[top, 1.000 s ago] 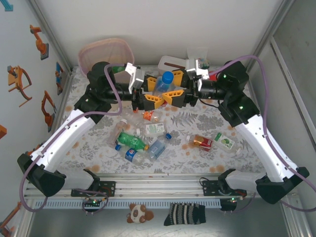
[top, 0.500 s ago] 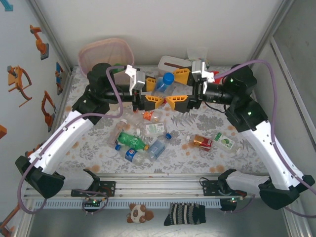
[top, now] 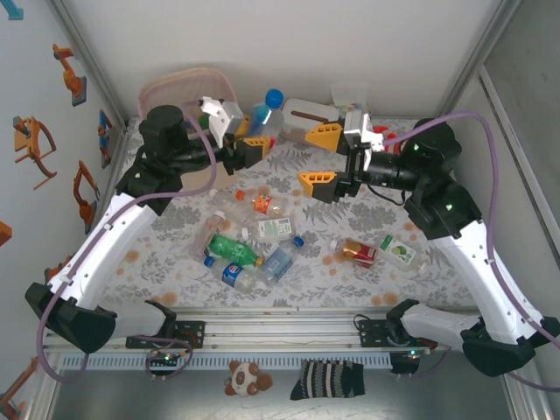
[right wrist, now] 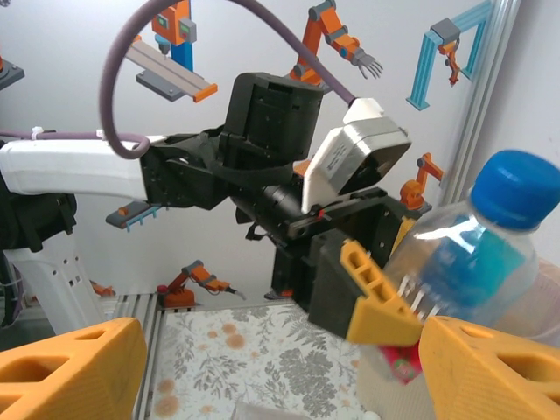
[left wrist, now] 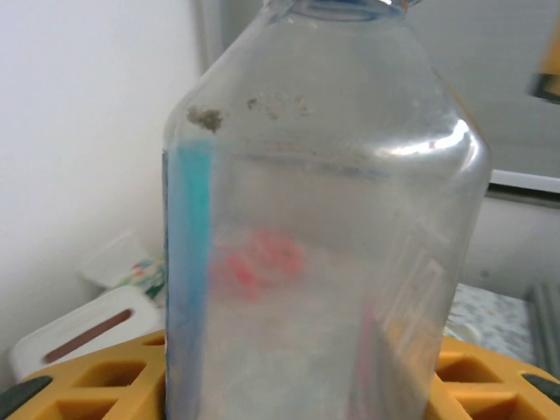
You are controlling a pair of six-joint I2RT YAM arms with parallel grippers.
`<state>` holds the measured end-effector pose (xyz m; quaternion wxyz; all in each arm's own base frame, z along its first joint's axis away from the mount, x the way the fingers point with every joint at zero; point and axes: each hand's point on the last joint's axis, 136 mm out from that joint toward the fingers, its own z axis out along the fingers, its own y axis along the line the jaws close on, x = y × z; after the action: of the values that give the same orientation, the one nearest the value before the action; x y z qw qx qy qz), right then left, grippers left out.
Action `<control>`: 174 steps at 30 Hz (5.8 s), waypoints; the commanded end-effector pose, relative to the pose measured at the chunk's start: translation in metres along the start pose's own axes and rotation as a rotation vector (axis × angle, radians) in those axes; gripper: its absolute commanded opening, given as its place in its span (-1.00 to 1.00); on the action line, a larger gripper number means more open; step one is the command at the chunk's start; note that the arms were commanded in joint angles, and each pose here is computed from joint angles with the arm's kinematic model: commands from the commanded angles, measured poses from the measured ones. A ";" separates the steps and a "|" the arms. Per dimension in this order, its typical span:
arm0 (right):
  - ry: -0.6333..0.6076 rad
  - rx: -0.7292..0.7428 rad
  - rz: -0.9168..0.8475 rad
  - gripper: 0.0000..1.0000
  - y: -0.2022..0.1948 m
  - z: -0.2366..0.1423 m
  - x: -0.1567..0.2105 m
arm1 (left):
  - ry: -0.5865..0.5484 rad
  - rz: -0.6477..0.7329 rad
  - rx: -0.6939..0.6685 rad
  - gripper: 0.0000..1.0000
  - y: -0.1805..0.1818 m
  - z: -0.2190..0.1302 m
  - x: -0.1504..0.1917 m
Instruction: Put the plastic bottles in the bin
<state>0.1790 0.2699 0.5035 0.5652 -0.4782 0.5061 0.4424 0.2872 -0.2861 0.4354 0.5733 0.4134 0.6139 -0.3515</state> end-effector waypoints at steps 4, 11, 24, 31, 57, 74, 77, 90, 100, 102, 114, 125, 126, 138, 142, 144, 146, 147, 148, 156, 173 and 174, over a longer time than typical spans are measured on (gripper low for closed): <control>0.009 0.003 -0.014 0.60 0.003 -0.001 0.004 | 0.003 -0.049 -0.277 -0.02 0.058 -0.015 -0.014; 0.005 0.010 -0.014 0.60 0.004 -0.003 0.003 | -0.011 -0.402 -0.592 -0.12 0.149 -0.031 0.005; 0.011 0.042 -0.008 0.58 0.006 -0.010 0.006 | -0.062 -0.755 -1.126 -0.15 0.254 -0.050 0.060; 0.024 0.054 0.002 0.58 0.005 -0.011 0.009 | -0.014 -0.902 -1.392 -0.20 0.284 -0.060 0.092; 0.050 0.099 0.003 0.56 0.006 -0.019 0.012 | -0.158 -1.429 -1.393 -0.07 0.342 -0.007 0.229; 0.049 0.086 0.008 0.56 0.005 -0.016 0.009 | -0.407 -1.525 -1.249 0.46 0.343 -0.017 0.188; 0.048 0.083 0.009 0.56 0.005 -0.015 0.009 | -0.443 -1.523 -1.206 0.47 0.342 -0.018 0.173; 0.054 0.115 0.024 0.55 0.001 -0.017 0.014 | -0.529 -1.445 -1.025 0.46 0.328 -0.022 0.108; 0.140 0.256 0.125 0.54 -0.024 -0.018 0.046 | -0.413 -1.257 -0.943 0.45 0.299 -0.029 0.072; 0.171 0.303 0.164 0.53 -0.033 -0.019 0.058 | -0.381 -1.199 -0.944 0.45 0.289 -0.035 0.068; 0.403 0.699 0.555 0.51 -0.089 -0.040 0.160 | -0.169 -0.830 -0.814 0.46 0.211 -0.061 0.062; 0.614 0.982 0.844 0.51 -0.090 -0.085 0.261 | -0.046 -0.740 -0.676 0.46 0.148 -0.074 0.098; 0.631 0.995 0.851 0.51 -0.088 -0.089 0.268 | -0.039 -0.744 -0.674 0.46 0.145 -0.076 0.101; 1.031 1.012 0.798 0.70 -0.066 -0.126 0.363 | -0.021 -0.791 -0.671 0.46 0.102 -0.104 0.122; 1.075 0.954 0.816 0.81 -0.063 -0.123 0.394 | -0.008 -0.828 -0.649 0.47 0.087 -0.108 0.131; 1.080 0.932 0.850 0.88 -0.060 -0.121 0.409 | 0.011 -0.837 -0.637 0.47 0.077 -0.109 0.134; 1.097 0.915 0.877 0.93 -0.057 -0.121 0.422 | 0.018 -0.835 -0.635 0.47 0.069 -0.112 0.136; 1.110 0.913 0.883 0.93 -0.055 -0.123 0.428 | 0.019 -0.832 -0.633 0.51 0.064 -0.114 0.137; 1.120 0.918 0.887 0.94 -0.054 -0.125 0.433 | 0.015 -0.832 -0.631 0.53 0.060 -0.116 0.137; 1.131 0.965 0.947 0.98 -0.035 -0.145 0.447 | -0.011 -0.853 -0.641 0.57 0.038 -0.132 0.139; 1.150 1.015 1.018 0.79 -0.020 -0.152 0.464 | -0.074 -0.912 -0.676 0.66 0.037 -0.139 0.129; 1.158 1.022 1.014 0.73 -0.020 -0.154 0.465 | -0.077 -0.913 -0.682 0.66 0.038 -0.140 0.128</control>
<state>0.2184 0.1278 0.0421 0.1011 -0.0451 0.9912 0.0726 0.2639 -0.1336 0.3149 0.4800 -0.1000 0.7948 -0.3576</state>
